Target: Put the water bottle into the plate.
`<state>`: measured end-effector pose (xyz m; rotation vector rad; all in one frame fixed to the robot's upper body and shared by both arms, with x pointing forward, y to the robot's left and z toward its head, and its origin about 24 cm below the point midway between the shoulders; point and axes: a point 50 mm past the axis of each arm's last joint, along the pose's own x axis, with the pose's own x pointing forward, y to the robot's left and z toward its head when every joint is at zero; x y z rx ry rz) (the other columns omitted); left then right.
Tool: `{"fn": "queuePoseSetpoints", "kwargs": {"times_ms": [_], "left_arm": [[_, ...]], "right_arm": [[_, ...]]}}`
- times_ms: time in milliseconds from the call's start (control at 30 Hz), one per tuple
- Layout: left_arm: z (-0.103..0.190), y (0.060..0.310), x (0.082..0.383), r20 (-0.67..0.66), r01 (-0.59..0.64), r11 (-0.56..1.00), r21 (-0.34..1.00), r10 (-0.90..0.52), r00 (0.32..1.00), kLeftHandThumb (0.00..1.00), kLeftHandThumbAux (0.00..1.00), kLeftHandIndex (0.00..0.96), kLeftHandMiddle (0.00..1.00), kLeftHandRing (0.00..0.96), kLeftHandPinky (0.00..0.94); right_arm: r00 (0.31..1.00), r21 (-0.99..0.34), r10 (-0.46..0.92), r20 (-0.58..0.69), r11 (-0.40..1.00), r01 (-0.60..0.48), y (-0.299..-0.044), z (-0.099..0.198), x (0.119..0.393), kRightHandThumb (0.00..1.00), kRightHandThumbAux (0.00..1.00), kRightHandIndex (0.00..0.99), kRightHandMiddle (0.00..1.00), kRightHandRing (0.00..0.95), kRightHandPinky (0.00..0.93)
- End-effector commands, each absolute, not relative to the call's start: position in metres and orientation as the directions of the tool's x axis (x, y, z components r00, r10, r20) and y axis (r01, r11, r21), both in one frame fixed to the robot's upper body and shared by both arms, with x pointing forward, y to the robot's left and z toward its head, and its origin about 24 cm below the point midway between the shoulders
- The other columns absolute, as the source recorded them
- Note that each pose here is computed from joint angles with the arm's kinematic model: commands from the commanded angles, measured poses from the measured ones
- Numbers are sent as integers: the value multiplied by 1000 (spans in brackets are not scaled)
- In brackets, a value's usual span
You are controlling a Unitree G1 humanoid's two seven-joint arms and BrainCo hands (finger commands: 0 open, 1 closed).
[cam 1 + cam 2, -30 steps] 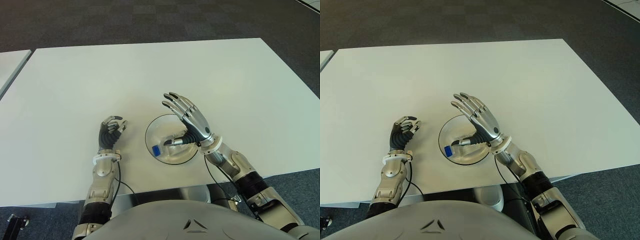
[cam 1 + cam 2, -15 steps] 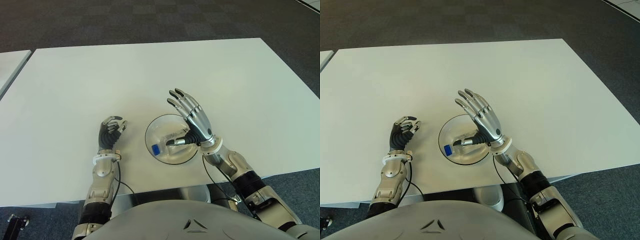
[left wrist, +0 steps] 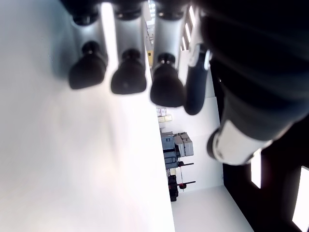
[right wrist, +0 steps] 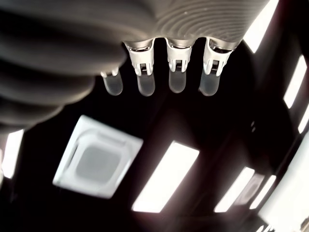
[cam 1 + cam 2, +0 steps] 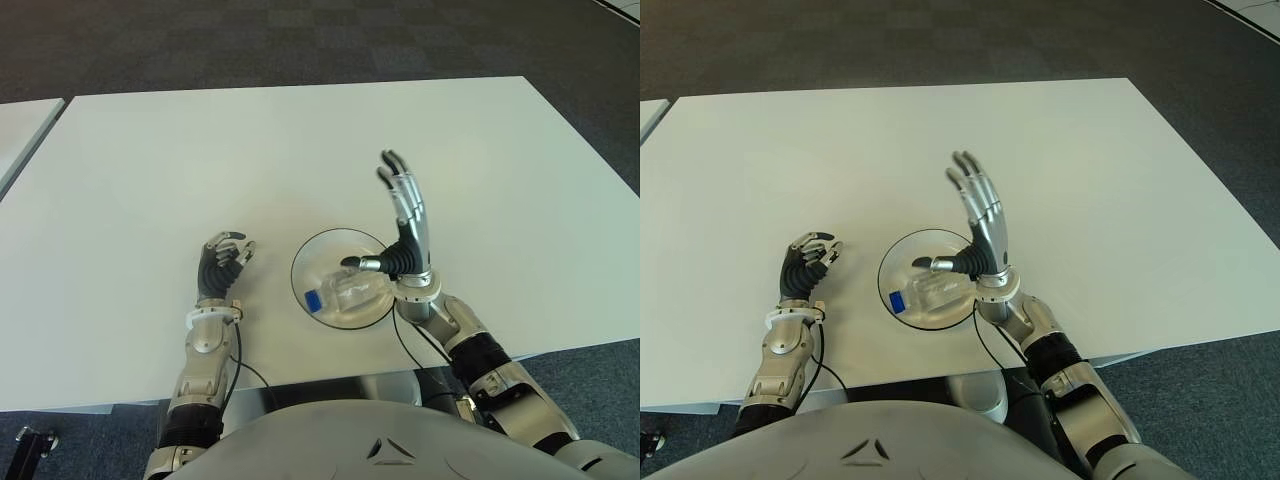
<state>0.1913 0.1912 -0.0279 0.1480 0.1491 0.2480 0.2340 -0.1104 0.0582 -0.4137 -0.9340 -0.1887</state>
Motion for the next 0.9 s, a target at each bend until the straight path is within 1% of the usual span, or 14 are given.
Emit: {"fn": "queuePoseSetpoints", "kwargs": {"times_ms": [33, 100, 167, 367, 400, 467, 567, 700, 767, 900], "left_arm": [[-40, 191, 183, -202, -211, 962, 171, 244, 949, 702, 721, 434, 814, 819, 811], [-40, 191, 183, -201, -212, 962, 171, 245, 948, 702, 721, 434, 814, 820, 812], [-40, 191, 183, -202, -216, 961, 171, 248, 947, 702, 720, 434, 815, 822, 814], [-41, 191, 184, -213, -216, 962, 168, 250, 944, 703, 720, 435, 816, 822, 814], [-41, 191, 184, -210, -215, 961, 171, 249, 945, 703, 720, 435, 816, 822, 813], [-40, 191, 184, -206, -213, 961, 176, 248, 947, 703, 720, 434, 817, 823, 820], [-40, 191, 184, -206, -213, 961, 175, 247, 947, 703, 721, 434, 818, 825, 825], [-41, 191, 184, -208, -216, 961, 170, 250, 946, 703, 720, 434, 817, 827, 829], [-41, 191, 184, -208, -217, 961, 170, 250, 946, 704, 720, 434, 817, 827, 829], [-41, 192, 184, -206, -220, 960, 172, 253, 945, 704, 720, 434, 817, 827, 828]], "right_arm": [[681, -209, -144, 718, 889, 408, -138, 45, 234, 155, 578, 0, 0, 0, 0], [710, -190, -199, 675, 884, 428, -145, 41, 234, 153, 614, 0, 0, 0, 1], [739, -163, -251, 625, 884, 439, -145, 40, 235, 149, 664, 0, 0, 0, 1], [797, -107, -321, 512, 896, 430, -154, 32, 237, 141, 761, 0, 0, 0, 16], [825, -91, -327, 462, 907, 411, -159, 29, 239, 140, 766, 0, 0, 0, 19], [869, -55, -322, 375, 928, 367, -165, 24, 240, 137, 789, 0, 0, 0, 38], [896, -14, -314, 313, 942, 335, -168, 22, 240, 134, 806, 3, 3, 2, 56], [946, 69, -280, 161, 960, 273, -180, 14, 241, 154, 833, 28, 38, 33, 105], [955, 92, -266, 132, 962, 255, -182, 13, 242, 185, 856, 53, 66, 59, 141], [972, 128, -221, 76, 969, 210, -186, 12, 243, 228, 880, 86, 100, 92, 174]]}}
